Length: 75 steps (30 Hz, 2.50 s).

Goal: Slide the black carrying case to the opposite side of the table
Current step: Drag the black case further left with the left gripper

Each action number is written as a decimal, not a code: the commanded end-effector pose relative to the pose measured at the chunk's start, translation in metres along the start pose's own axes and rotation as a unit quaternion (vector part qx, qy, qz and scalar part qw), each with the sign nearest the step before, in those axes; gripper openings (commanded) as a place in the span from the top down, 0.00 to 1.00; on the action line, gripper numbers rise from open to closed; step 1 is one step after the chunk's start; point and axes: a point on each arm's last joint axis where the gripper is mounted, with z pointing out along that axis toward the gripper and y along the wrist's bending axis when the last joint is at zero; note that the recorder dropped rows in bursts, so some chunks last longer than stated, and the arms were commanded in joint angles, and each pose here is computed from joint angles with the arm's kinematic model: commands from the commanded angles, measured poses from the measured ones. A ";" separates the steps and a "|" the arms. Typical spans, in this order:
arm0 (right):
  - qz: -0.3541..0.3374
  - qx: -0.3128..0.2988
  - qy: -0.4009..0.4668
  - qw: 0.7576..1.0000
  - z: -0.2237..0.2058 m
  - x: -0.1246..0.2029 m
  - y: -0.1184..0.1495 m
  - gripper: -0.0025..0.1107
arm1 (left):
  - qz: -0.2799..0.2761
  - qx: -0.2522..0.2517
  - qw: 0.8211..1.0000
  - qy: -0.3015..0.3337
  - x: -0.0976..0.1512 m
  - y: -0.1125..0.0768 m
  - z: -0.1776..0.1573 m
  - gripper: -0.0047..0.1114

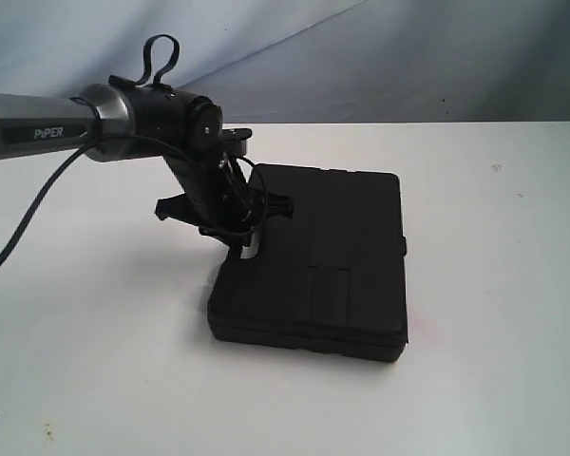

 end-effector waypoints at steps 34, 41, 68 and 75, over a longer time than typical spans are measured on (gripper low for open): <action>0.000 0.004 -0.002 1.000 0.000 0.001 0.000 0.98 | -0.051 -0.061 0.996 0.048 0.031 0.156 0.019 0.96; 0.000 0.004 -0.002 1.000 0.000 0.001 0.000 0.98 | -0.062 -0.063 0.995 0.054 0.031 0.171 0.017 0.96; 0.000 0.004 -0.002 1.000 0.000 0.001 0.000 0.98 | -0.074 -0.068 0.993 0.061 0.033 0.219 0.010 0.96; 0.000 0.004 -0.002 1.000 0.000 0.001 0.000 0.98 | -0.081 -0.063 0.993 0.061 0.033 0.218 0.010 0.96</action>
